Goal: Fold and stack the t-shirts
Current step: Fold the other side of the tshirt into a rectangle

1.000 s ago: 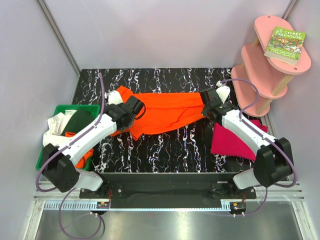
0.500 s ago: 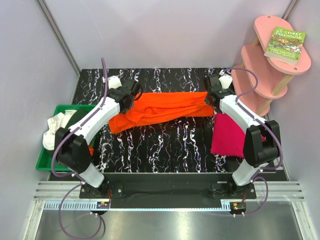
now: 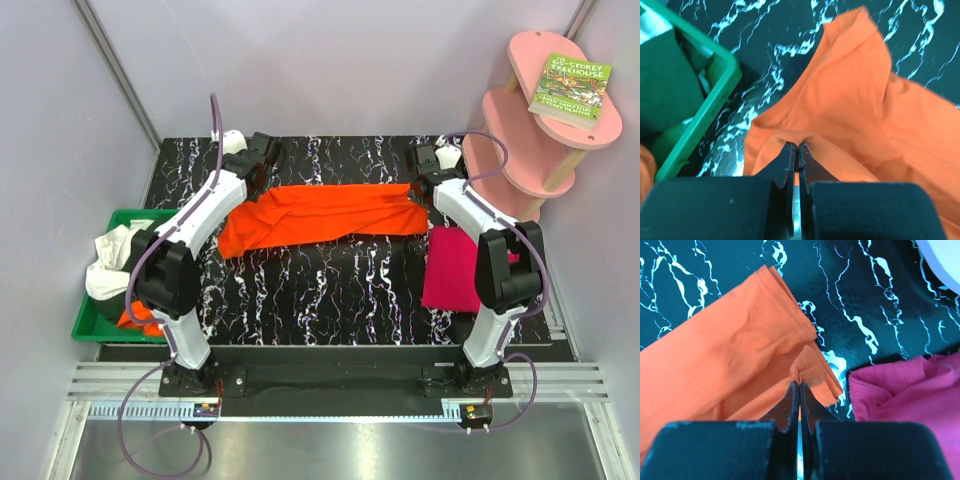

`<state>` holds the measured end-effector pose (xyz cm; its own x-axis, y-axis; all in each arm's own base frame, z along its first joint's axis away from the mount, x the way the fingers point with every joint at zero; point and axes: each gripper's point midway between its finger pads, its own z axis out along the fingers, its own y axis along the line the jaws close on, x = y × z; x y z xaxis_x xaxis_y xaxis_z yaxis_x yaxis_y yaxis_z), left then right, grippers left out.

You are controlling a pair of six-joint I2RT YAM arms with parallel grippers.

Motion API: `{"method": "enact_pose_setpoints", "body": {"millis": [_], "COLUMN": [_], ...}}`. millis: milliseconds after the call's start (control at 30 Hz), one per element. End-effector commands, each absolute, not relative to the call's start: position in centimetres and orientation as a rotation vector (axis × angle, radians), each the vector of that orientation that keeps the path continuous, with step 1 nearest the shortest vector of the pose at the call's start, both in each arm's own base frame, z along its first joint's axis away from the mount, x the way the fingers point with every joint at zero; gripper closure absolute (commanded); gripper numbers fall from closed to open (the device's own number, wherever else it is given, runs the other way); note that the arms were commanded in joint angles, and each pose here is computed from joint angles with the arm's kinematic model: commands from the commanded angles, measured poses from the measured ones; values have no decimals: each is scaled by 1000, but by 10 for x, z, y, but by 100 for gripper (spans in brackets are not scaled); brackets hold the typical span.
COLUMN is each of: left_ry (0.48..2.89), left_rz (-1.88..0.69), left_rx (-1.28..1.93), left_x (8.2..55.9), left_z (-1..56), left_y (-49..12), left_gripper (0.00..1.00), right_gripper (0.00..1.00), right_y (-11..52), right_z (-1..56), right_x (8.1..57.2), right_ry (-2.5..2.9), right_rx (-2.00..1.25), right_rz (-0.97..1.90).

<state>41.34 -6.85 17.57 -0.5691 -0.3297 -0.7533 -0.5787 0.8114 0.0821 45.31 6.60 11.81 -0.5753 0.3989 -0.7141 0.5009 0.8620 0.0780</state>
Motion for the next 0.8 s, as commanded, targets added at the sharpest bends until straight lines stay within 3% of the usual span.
{"method": "enact_pose_setpoints", "body": {"millis": [0, 767], "left_ry": [2164, 2210], "left_rz": [401, 441], "left_rx": [-666, -691], "left_x": [444, 525], "left_z": [194, 145], "left_y": [-65, -49], "left_gripper": [100, 100], "right_gripper": [100, 100], "right_y": [67, 66], "right_z": [128, 81], "right_x": [477, 523], "right_ry": [2209, 2257], "right_rx": [654, 667], "right_rz": [-139, -168]}}
